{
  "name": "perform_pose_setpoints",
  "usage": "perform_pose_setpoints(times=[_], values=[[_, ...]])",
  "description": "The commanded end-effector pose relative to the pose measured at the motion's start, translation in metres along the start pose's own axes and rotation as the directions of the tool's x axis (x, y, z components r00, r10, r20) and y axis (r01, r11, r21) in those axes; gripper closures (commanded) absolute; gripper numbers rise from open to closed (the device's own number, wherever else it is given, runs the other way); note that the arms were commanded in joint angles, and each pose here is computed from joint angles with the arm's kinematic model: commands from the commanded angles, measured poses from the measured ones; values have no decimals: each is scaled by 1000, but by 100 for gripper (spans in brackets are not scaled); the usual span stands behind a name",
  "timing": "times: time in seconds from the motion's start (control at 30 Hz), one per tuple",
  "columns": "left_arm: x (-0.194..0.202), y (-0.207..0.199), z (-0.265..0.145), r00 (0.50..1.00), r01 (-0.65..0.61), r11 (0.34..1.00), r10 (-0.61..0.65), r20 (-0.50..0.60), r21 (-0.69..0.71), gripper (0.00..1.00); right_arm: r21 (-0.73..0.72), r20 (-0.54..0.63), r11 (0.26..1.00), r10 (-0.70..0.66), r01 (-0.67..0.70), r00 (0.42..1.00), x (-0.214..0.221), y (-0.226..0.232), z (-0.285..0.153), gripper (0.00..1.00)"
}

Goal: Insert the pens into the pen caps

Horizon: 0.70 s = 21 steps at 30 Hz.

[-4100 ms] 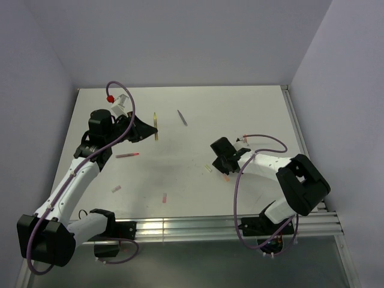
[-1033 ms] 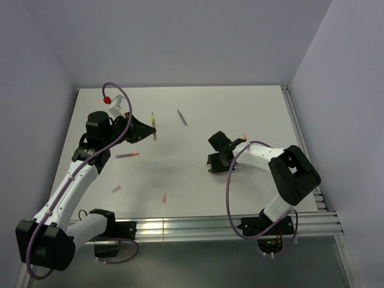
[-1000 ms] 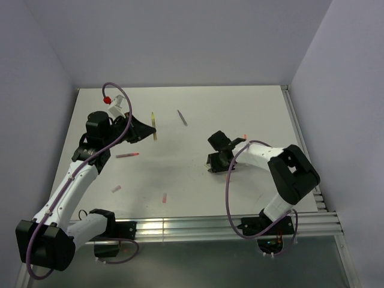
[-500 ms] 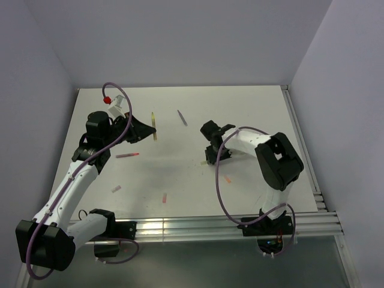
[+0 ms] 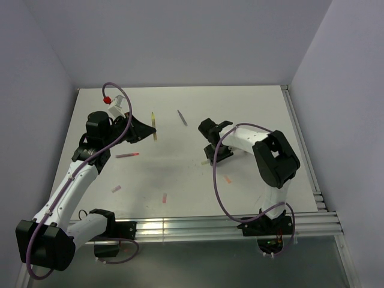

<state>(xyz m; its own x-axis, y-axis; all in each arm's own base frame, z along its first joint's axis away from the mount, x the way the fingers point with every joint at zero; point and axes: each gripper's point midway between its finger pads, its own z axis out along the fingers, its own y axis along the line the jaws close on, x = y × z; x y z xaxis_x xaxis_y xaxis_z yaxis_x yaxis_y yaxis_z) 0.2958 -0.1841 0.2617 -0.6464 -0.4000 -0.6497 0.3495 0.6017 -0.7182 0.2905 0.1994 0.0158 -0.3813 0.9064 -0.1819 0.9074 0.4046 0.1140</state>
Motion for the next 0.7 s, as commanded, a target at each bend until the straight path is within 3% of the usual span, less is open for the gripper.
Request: perform_pose_setpoints(times=[0.0, 0.47, 0.57, 0.67], values=[[-11, -7, -2, 998, -34, 999, 33, 44, 26, 100, -2, 16, 1000, -14, 14, 1000, 3, 5, -6, 55], [-10, -6, -2, 999, -34, 999, 34, 43, 22, 100, 8, -42, 1000, -3, 3, 999, 27, 7, 7, 57], [-10, -6, -2, 999, -34, 999, 33, 43, 20, 100, 8, -41, 1000, -8, 8, 999, 27, 6, 9, 65], [-10, -6, -2, 998, -36, 999, 35, 42, 19, 100, 8, -36, 999, -32, 33, 999, 27, 2, 16, 86]])
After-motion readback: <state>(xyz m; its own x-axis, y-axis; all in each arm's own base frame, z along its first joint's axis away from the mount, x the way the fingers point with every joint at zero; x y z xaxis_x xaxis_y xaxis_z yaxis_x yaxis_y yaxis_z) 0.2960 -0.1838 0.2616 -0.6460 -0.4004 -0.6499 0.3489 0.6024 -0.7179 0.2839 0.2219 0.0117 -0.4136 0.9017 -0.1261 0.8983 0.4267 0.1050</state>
